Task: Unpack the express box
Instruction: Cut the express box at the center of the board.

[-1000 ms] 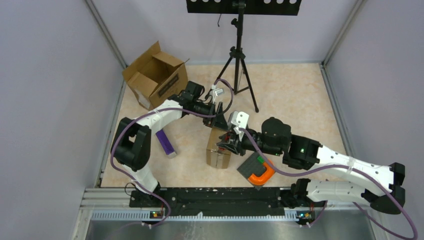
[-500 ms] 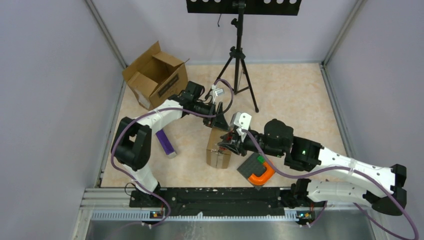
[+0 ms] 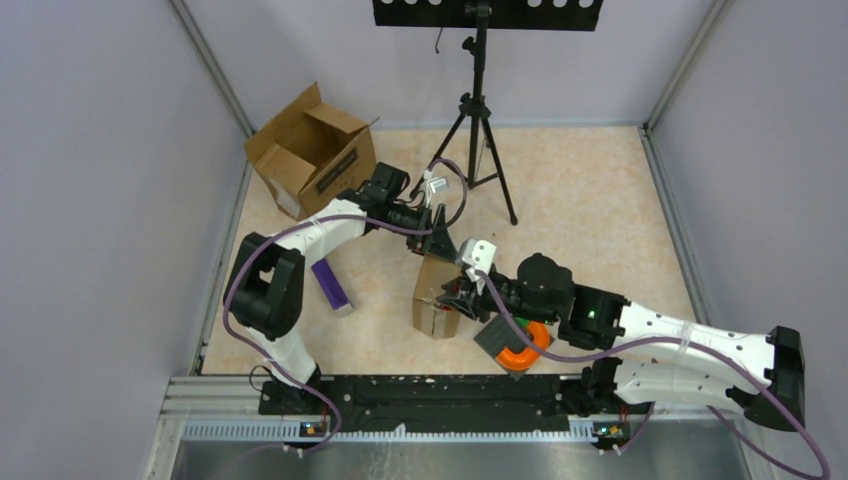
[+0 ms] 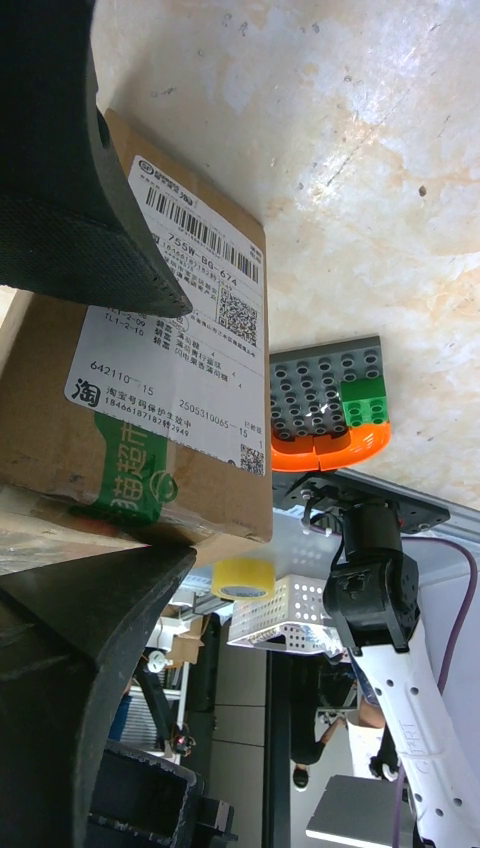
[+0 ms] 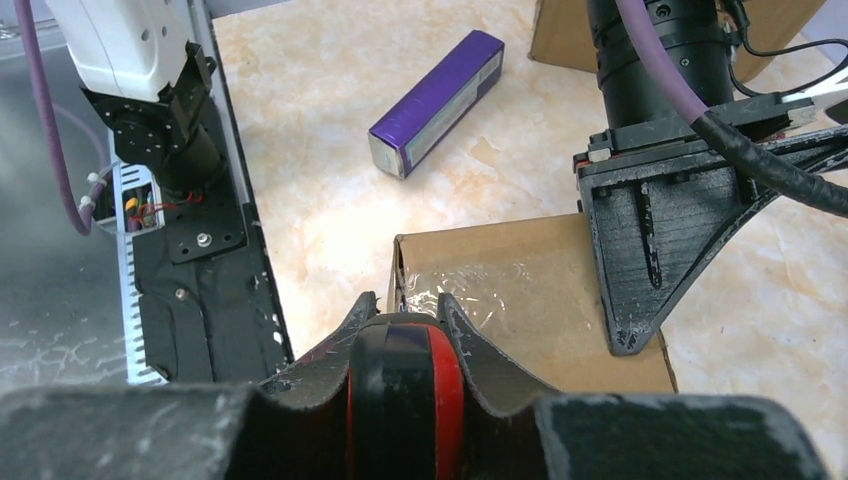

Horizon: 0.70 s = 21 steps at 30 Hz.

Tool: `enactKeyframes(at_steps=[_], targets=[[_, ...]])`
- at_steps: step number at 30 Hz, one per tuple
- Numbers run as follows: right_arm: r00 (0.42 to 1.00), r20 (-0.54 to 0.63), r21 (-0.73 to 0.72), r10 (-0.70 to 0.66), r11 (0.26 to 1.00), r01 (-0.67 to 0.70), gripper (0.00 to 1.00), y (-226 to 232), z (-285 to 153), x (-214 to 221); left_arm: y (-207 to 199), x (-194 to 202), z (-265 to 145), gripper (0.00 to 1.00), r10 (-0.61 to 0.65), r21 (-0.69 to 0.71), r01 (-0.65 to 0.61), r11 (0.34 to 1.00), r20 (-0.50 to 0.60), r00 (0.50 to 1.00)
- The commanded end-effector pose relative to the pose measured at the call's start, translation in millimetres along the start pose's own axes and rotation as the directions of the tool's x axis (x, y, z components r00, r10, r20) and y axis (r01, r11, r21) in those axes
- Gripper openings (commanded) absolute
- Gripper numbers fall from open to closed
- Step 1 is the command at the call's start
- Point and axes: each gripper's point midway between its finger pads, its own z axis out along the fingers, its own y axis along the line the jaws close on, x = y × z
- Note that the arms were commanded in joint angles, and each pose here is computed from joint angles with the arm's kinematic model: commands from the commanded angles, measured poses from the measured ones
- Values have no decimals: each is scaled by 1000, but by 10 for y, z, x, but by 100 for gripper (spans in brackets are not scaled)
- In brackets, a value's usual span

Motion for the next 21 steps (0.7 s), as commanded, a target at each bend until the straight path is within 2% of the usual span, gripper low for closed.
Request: enactKeyframes(at_steps=[1,7,9,14,21], targets=[[996,87,45,11,999,-15,0,-69,-48,-381,704,330,85,84,-35,-240,16,971,-74,997],[973,229,52,-2,999,-10,0,-90,-131,-856,716,323,90,84,-43,-246,25,969,-68,997],[972,235,40,-6,999,-3,0,-69,-104,-901,727,327,88,84,-46,-250,28,968,-66,997],[986,166,-9,1,1000,0,0,13,111,-718,728,325,94,84,-49,-248,33,968,-59,997],[999,47,9,19,1000,-19,0,-10,261,-318,733,327,97,84,-49,-246,33,969,-59,997]])
